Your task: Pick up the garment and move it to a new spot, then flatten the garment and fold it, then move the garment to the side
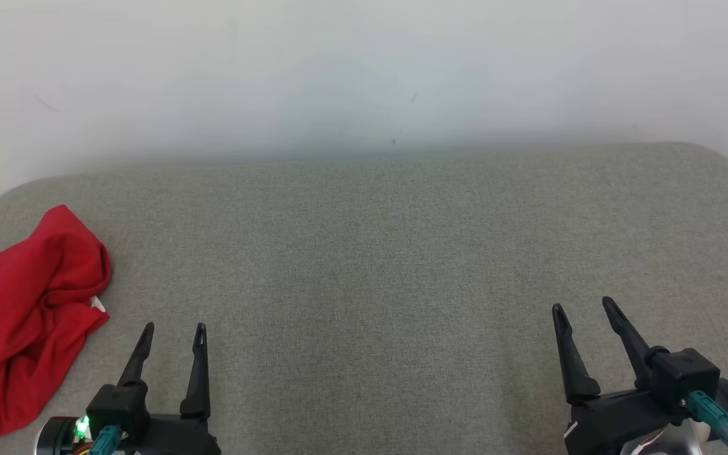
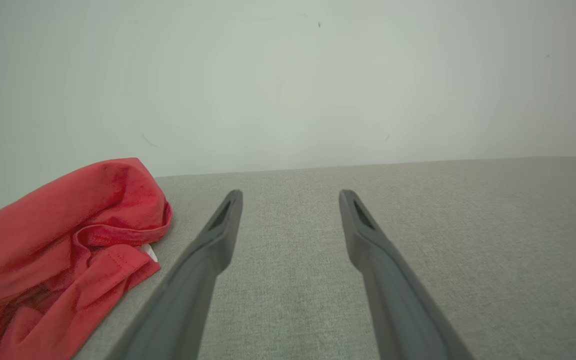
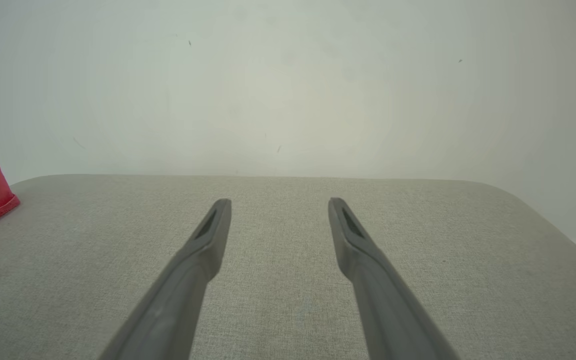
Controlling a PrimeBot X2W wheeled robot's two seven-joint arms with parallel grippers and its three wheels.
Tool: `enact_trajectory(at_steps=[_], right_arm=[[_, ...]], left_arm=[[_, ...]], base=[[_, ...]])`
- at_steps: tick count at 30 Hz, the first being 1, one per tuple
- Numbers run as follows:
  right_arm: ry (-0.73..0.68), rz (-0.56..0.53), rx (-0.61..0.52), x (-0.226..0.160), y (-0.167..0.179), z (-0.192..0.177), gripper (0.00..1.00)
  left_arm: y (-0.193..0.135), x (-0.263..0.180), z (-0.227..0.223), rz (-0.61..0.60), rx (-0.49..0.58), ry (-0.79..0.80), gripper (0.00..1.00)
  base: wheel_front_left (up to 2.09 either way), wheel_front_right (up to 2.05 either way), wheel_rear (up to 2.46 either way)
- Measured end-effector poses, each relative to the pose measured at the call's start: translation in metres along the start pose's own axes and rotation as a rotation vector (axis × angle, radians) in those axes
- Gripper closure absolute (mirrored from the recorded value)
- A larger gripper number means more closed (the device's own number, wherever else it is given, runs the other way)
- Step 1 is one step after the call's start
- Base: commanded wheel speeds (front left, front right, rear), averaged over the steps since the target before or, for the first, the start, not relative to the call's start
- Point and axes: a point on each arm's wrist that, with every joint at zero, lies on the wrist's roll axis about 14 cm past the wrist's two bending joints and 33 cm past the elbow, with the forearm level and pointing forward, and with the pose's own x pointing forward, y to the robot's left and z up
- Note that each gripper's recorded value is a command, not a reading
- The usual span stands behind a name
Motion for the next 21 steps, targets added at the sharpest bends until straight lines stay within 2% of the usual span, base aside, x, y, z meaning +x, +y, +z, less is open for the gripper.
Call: enact_trajectory(at_steps=[15, 21], right_arm=[[0.009, -0.023, -0.026, -0.013, 0.001, 0.001, 0.0], [0.011, -0.033, -0.016, -0.013, -0.001, 0.0, 0.0]], left_arm=[[0.009, -0.009, -0.003, 0.022, 0.091, 0.011, 0.0], [0.009, -0.01, -0.004, 0.023, 0.083, 0.015, 0.0]], base=[[0.0, 0.0, 0.0], [0.0, 0.0, 0.0]])
